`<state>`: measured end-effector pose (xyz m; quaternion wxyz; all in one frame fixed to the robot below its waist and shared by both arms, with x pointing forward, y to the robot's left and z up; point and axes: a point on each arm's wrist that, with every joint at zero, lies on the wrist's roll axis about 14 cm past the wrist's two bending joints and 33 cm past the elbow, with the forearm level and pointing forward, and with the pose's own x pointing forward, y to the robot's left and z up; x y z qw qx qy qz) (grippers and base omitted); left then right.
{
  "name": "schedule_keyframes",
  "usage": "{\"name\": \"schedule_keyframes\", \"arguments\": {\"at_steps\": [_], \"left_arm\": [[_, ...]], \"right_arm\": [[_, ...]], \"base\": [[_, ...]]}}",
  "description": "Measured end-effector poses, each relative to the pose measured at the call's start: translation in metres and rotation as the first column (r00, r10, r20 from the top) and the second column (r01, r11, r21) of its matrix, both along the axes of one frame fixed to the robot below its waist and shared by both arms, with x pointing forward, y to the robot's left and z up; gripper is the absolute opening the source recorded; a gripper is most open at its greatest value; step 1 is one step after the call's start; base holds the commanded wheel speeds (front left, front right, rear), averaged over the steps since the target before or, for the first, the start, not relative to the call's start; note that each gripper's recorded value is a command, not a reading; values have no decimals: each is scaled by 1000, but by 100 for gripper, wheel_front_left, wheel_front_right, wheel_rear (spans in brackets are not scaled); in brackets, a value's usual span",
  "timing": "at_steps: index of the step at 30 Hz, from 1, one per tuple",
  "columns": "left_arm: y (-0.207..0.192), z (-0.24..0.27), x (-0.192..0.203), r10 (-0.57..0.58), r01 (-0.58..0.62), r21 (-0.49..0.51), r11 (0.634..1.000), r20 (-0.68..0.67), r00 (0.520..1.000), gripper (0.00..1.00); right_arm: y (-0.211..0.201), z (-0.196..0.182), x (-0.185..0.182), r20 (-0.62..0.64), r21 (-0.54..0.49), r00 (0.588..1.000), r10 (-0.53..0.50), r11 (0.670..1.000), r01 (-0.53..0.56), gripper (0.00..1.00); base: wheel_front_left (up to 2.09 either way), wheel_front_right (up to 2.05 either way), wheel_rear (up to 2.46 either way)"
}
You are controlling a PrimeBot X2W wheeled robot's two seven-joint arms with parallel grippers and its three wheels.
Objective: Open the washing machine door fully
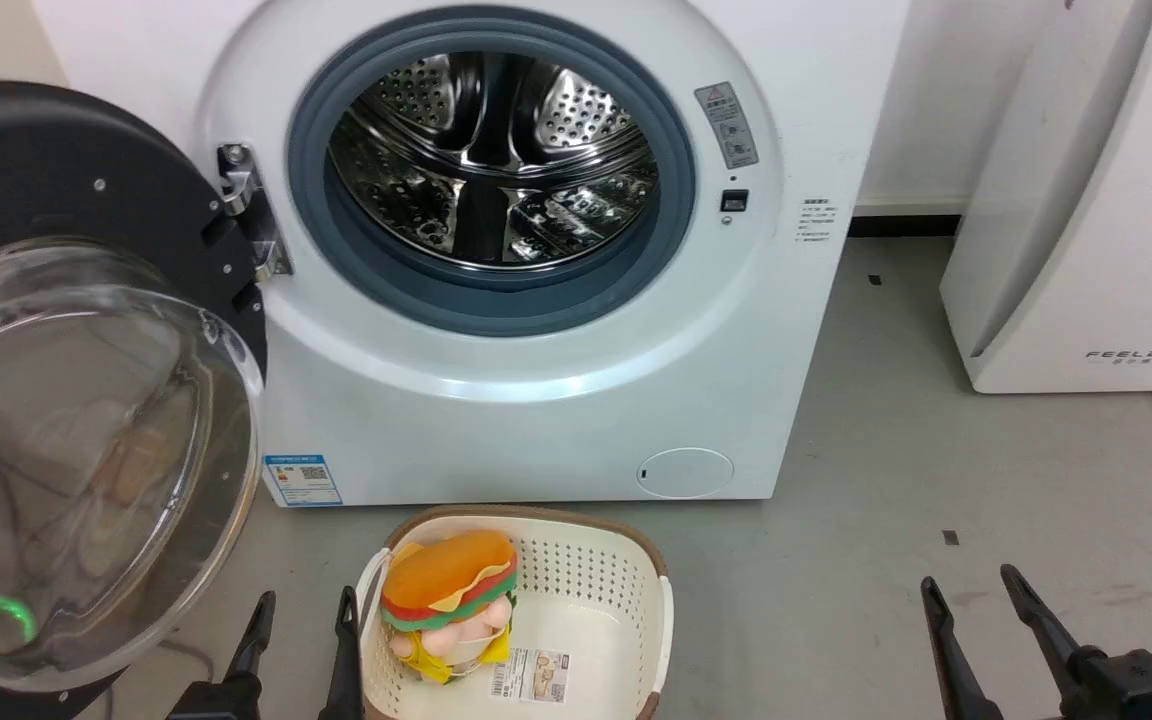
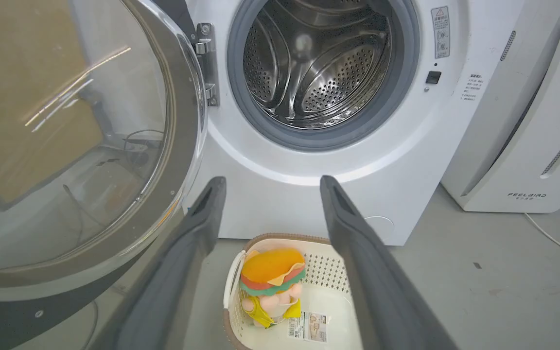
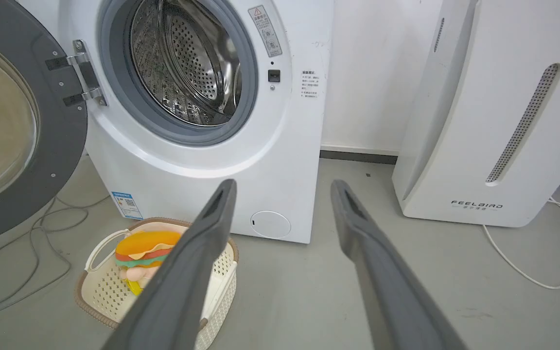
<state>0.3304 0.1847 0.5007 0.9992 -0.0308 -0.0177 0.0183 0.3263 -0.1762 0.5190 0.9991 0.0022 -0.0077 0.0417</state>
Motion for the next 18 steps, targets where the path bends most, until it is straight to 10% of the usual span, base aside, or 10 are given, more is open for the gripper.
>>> {"name": "schedule_keyframes", "arguments": {"at_steps": [9, 10, 18], "left_arm": [[0, -11, 0, 0, 0, 10, 1000, -31, 1000, 100], [0, -12, 0, 1, -1, 9, 1000, -34, 999, 0], [-1, -13, 0, 3, -3, 6, 1000, -43, 999, 0]], "right_arm": [[2, 0, -3, -2, 1, 1000, 5, 1000, -5, 100], [3, 0, -2, -3, 1, 1000, 6, 1000, -6, 0], [3, -1, -2, -5, 1, 1000, 6, 1000, -6, 0]], "base": [[0, 0, 0], [0, 0, 0], [0, 0, 0]]}}
